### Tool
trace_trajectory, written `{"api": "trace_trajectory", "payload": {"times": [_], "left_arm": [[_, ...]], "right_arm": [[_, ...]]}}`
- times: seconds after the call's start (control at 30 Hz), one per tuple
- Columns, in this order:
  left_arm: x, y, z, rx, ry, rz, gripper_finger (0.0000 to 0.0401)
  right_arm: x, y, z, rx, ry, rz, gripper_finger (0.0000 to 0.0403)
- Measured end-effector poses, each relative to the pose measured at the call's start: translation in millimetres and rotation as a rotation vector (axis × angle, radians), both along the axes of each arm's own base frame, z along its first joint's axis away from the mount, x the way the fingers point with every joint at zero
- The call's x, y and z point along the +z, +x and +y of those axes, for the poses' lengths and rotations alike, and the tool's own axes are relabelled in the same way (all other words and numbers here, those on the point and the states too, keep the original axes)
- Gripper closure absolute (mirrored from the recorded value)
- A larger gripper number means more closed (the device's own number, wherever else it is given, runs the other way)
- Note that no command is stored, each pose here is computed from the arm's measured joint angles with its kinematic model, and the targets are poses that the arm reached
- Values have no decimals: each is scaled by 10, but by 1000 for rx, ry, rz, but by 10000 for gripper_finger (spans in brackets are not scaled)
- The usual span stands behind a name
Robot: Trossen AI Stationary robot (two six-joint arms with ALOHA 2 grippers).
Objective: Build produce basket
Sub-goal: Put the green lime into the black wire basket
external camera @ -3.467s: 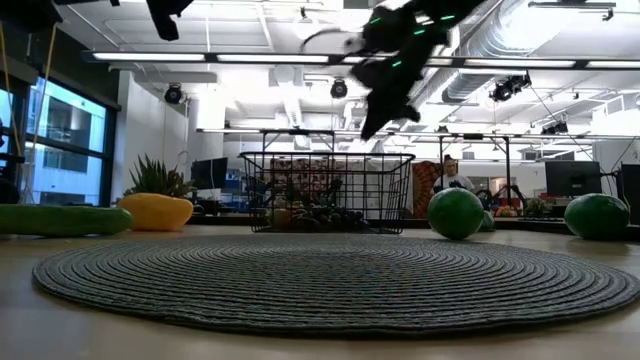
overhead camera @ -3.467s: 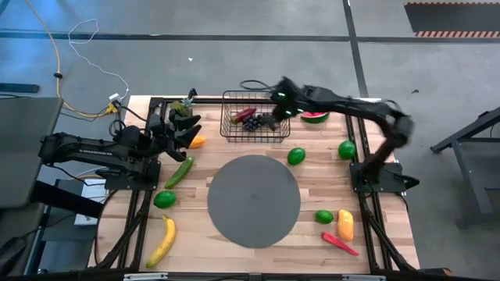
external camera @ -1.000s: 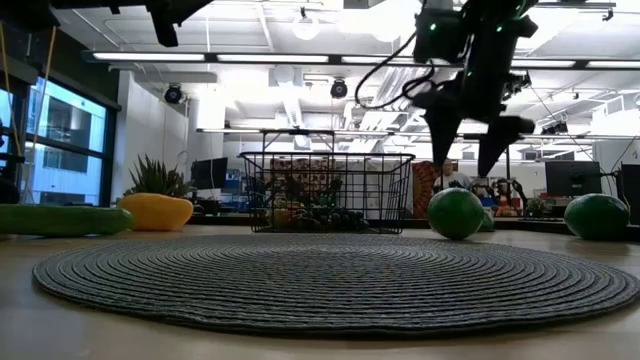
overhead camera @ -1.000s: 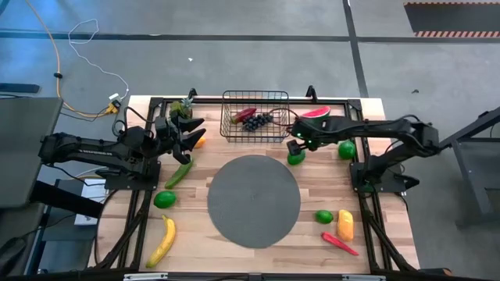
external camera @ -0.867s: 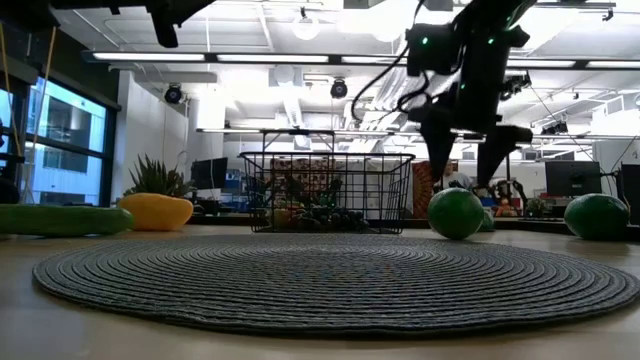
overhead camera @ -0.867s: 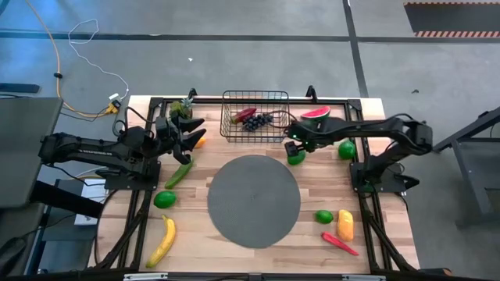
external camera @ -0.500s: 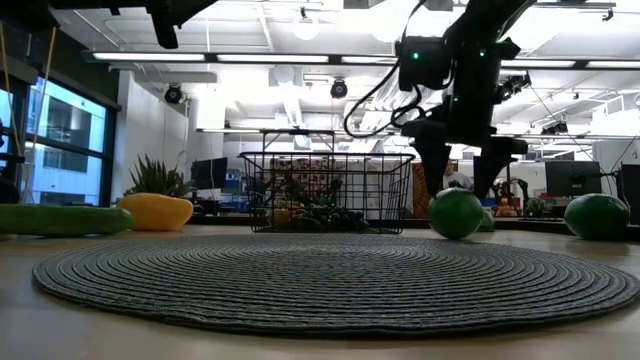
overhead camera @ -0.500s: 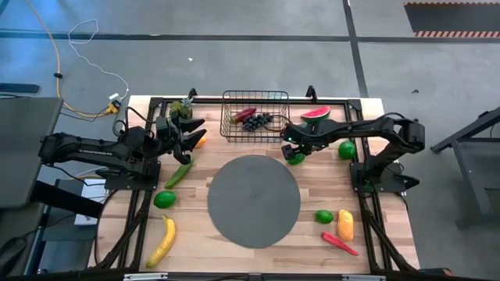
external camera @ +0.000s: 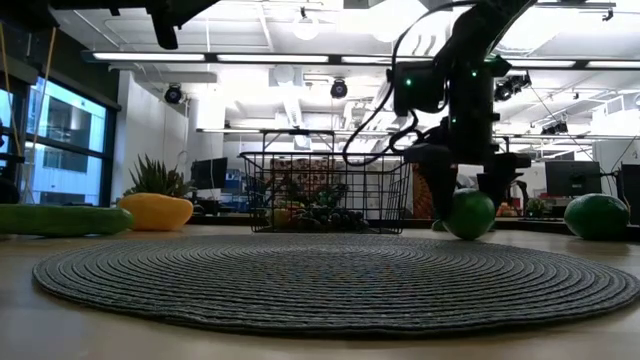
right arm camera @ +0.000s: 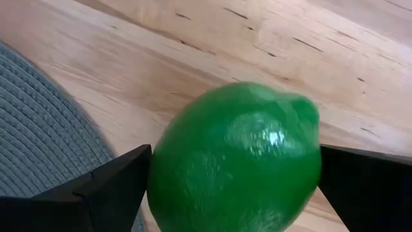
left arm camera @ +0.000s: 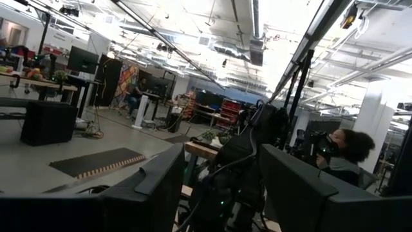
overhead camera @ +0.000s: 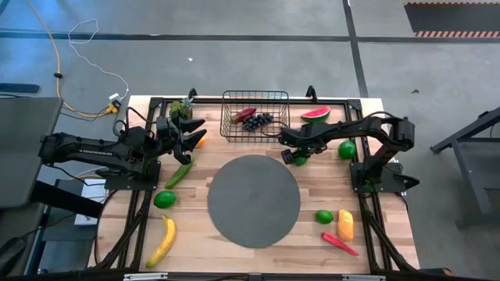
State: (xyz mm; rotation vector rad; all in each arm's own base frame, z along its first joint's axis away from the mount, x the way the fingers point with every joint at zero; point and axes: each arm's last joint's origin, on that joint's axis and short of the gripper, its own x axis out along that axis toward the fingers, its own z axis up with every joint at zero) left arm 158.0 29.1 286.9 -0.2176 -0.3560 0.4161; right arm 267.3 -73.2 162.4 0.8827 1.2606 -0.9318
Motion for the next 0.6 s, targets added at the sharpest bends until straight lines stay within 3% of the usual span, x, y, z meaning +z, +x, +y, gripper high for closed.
{"api": "trace_trajectory", "payload": {"times": [0.27, 0.6], "left_arm": [[0, 0, 1, 4, 1, 1, 208], [0, 0, 1, 3, -1, 0, 208]], "right_arm": [[1, 14, -9, 22, -24, -9, 13], [3, 18, -20, -48, -47, -15, 14]]}}
